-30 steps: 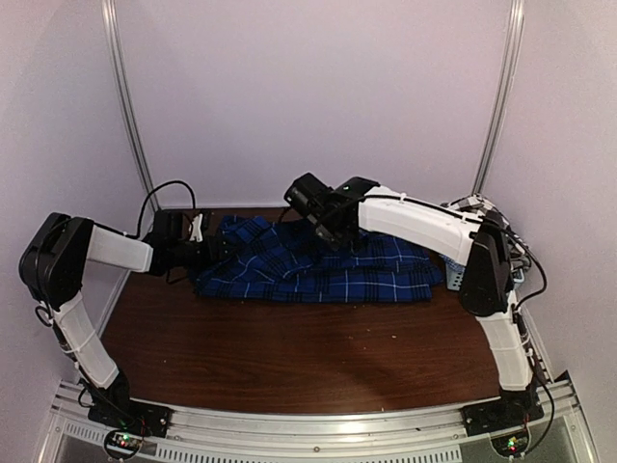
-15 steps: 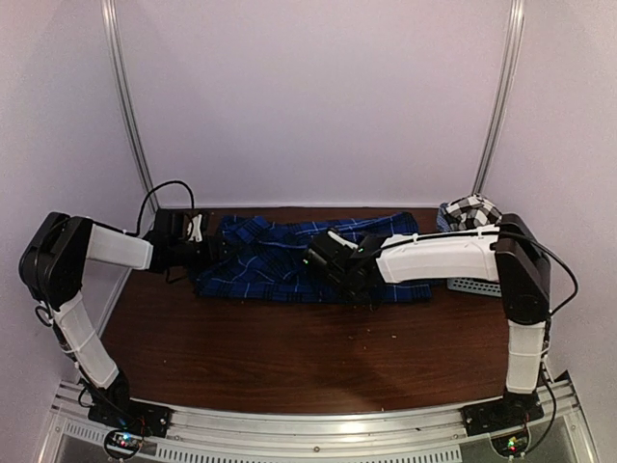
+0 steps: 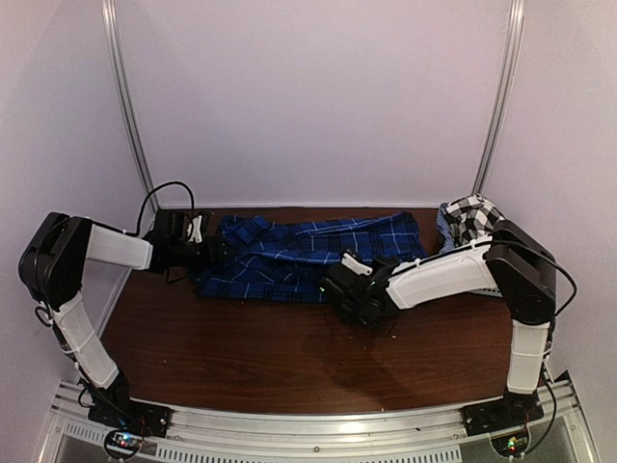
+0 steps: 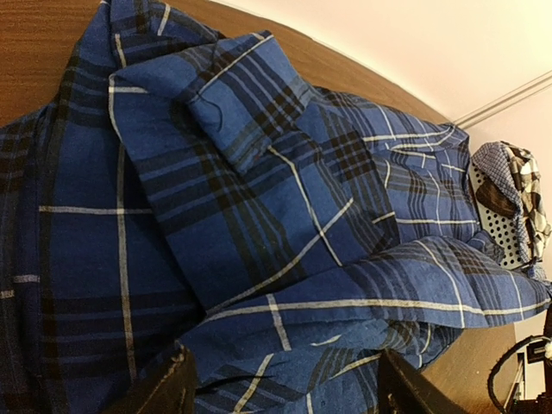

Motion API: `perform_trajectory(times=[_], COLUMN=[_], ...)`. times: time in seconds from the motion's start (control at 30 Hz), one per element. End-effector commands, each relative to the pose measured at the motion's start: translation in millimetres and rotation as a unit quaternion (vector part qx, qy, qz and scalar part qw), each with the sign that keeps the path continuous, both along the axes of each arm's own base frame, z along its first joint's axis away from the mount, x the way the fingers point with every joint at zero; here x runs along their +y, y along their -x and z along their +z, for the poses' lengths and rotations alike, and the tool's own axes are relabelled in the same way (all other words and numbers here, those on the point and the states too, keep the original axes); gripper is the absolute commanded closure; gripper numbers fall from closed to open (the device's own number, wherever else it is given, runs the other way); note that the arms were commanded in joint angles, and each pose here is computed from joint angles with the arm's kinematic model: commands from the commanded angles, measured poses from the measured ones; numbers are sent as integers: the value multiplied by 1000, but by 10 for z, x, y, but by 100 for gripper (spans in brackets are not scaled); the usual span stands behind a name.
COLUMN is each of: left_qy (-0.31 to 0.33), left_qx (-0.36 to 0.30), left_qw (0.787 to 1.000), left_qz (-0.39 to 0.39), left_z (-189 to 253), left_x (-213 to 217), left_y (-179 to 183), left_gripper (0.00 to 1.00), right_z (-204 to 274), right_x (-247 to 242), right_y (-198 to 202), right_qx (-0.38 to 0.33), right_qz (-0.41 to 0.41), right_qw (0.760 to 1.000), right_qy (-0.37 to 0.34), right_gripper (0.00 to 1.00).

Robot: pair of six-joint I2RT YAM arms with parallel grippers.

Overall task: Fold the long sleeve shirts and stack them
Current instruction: Place the sleeve of the 1/3-folded shirt.

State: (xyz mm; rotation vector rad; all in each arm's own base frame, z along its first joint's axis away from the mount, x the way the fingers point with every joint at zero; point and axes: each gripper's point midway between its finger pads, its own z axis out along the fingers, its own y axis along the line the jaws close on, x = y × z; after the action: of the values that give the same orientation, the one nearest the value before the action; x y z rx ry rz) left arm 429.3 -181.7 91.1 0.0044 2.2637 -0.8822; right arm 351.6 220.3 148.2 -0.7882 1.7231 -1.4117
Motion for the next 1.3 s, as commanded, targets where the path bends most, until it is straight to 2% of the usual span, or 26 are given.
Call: perform_trajectory(times=[0.0, 0.23, 0.37, 0.6, 0.93, 1.13, 1.2, 1.23, 1.27], left_qy=[2, 5, 11, 31, -6, -18, -23, -24, -26], left_qx=[-27, -35, -46, -90, -85, -88, -89, -88, -90], left_qw=[1000, 999, 999, 995, 996, 995, 994, 994, 994], left_qz=[-6, -15, -22, -41, 22, 46, 57, 60, 63], left_z=[209, 275, 340, 537, 580, 605, 621, 628, 637], left_x=[-29, -48, -68, -120, 103, 238, 297, 318, 334], left_y=[-42, -17, -1, 58, 22, 37, 34, 37, 35], left_gripper=[27, 27, 27, 27, 26, 25, 24, 23, 23], right_z=[123, -78, -123, 253, 953, 806, 678, 605, 545], right_x=[12, 57, 196, 501, 1097, 1406, 1444, 1458, 1481], right_y=[19, 112, 139, -53, -446, -560, -563, -565, -567], right_qx=[-40, -23, -12, -56, -131, -116, -104, -94, -80], right_qz=[-3, 7, 14, 16, 53, 81, 89, 93, 99], right_qw=[999, 998, 996, 994, 979, 981, 981, 982, 981], right_qy=[-36, -58, -84, -92, -149, -129, -134, -138, -145], right_gripper=[98, 92, 93, 100, 100, 100, 95, 90, 81])
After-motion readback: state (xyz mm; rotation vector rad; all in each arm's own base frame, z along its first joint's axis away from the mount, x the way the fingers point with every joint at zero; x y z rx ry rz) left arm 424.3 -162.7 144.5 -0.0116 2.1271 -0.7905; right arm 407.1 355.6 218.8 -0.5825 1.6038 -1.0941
